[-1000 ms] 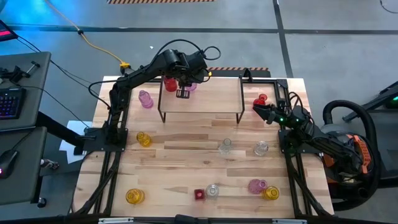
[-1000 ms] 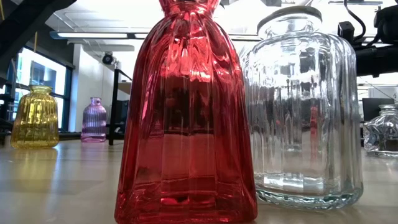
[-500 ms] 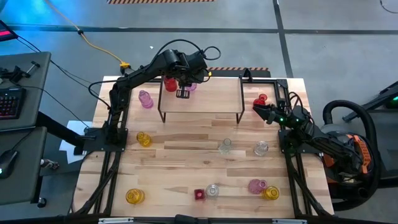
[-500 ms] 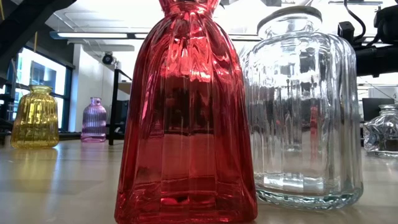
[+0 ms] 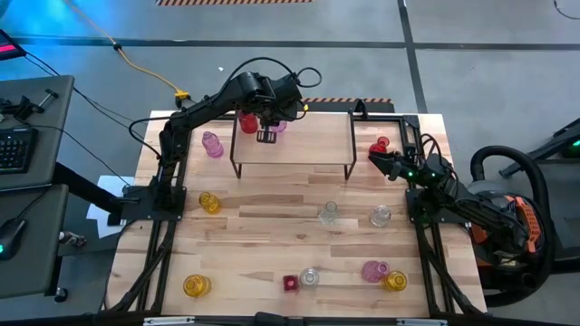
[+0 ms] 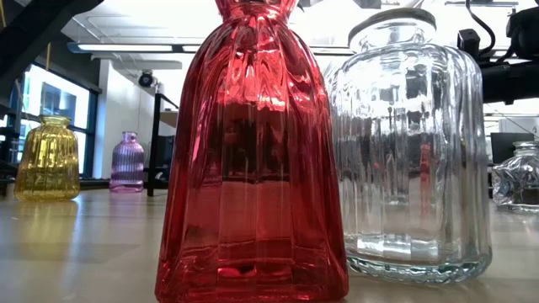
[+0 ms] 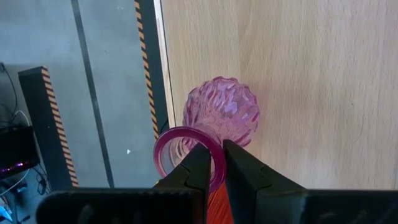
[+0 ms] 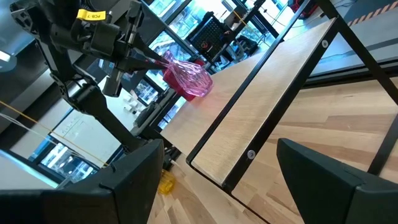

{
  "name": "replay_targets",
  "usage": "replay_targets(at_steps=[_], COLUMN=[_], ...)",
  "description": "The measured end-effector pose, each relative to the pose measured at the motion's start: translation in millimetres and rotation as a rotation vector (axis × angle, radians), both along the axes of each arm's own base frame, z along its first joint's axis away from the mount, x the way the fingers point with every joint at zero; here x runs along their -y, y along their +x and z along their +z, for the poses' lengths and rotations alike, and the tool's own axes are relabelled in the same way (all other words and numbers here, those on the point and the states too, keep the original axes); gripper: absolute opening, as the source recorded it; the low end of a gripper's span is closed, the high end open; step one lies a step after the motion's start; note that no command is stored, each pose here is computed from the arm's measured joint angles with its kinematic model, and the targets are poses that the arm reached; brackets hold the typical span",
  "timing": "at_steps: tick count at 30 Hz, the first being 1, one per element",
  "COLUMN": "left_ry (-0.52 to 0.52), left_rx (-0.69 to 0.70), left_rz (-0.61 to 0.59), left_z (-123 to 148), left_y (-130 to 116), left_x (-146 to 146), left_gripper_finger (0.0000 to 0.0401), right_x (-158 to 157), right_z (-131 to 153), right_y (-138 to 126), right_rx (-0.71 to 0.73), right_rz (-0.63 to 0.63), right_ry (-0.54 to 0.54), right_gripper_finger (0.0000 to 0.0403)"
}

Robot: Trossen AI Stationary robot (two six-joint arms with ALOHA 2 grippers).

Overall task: Sort vases onto shelf
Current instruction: Put the middle pink vase on the shelf

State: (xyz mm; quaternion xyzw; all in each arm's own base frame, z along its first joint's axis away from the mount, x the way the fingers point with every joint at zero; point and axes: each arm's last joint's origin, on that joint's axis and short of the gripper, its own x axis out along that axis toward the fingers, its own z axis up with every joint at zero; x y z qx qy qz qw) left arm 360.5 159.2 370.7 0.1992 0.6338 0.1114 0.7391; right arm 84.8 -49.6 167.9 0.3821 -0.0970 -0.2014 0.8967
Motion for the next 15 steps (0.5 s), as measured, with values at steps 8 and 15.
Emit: replay_targets(at_steps=[8,15], left_ry=[0.007,0.015], left_rx=[0.007,0.009], left_rz=[0.027,0.039], left_z=[0.1,0.3], left_y=[-0.1,-0.1], left_x=[-0.3,-0.3], left_gripper_finger=[0.0057,0.0087], right_x=[0.0,0.0], right_z=[-0.1,-0.1], right_y=[0.0,0.0], right_rx=[0.009,0.011], right_rz=[0.000,0.001], right_ry=[0.019,0.024], right_gripper_finger=[0.0302,0.0302])
